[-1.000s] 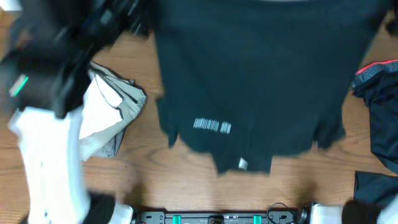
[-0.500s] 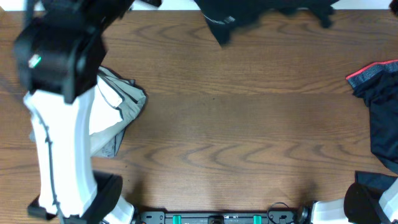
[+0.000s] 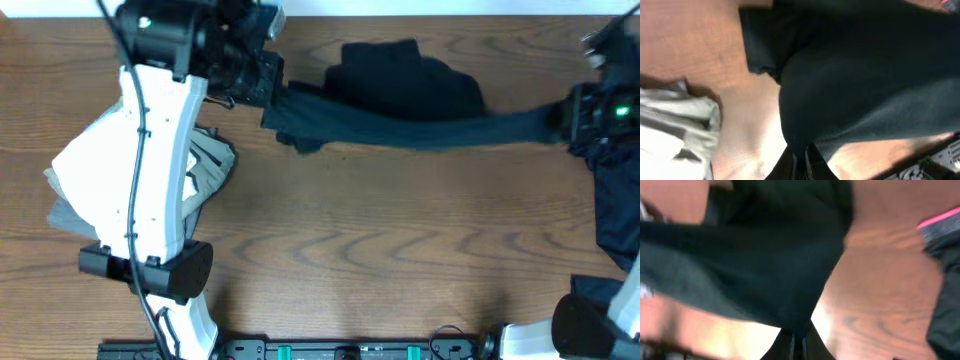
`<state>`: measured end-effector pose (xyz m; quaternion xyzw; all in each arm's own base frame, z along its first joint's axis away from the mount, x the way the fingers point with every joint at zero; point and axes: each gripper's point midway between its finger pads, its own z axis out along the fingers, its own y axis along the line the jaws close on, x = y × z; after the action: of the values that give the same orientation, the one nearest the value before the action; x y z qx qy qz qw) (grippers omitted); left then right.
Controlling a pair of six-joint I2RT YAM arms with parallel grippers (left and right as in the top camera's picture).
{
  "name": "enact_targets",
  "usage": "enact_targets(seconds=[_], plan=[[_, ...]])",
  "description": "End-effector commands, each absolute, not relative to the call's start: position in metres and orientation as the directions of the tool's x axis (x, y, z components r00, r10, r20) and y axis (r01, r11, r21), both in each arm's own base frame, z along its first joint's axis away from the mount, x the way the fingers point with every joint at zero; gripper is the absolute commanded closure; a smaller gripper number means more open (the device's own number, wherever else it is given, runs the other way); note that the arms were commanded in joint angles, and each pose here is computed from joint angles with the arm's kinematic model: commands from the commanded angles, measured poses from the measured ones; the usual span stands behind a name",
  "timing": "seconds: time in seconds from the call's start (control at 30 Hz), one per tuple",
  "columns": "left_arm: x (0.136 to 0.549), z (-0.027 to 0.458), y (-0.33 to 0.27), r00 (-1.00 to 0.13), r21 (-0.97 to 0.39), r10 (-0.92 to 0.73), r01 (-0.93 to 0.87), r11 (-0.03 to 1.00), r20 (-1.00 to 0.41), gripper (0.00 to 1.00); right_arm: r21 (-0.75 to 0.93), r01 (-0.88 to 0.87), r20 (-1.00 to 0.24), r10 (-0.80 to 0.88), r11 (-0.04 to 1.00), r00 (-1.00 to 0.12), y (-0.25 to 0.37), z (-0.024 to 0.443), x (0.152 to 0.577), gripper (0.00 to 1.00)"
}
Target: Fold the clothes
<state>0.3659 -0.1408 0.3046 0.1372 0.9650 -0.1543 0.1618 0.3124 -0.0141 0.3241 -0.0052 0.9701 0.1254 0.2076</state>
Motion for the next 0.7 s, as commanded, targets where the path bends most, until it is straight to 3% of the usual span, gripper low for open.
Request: enact_targets(seconds=[0.0, 0.4, 0.53, 0.67], plan=[[0.343, 0.312, -0.131, -0.930, -0.255, 0.190, 0.275, 0.927, -0.313, 0.94, 0.225, -0.120, -0.358, -0.032, 0.967, -0.933, -0.008, 0.305, 0.310, 0.94], [0.340, 0.320, -0.125, -0.934, -0.239, 0.141, 0.226, 0.944, -0.329, 0.94, 0.191, -0.083, -0.344, -0.012, 0.978, -0.939, -0.017, 0.294, 0.315, 0.99], [0.339, 0.321, -0.125, -0.931, -0.231, 0.147, 0.232, 0.945, -0.333, 0.94, 0.245, -0.102, -0.435, 0.015, 0.964, -0.900, -0.008, 0.306, 0.336, 0.99], [0.337, 0.341, -0.120, -0.892, -0.176, 0.162, 0.256, 0.951, -0.422, 0.94, 0.256, -0.126, -0.542, 0.034, 0.958, -0.840, -0.004, 0.332, 0.349, 0.99]])
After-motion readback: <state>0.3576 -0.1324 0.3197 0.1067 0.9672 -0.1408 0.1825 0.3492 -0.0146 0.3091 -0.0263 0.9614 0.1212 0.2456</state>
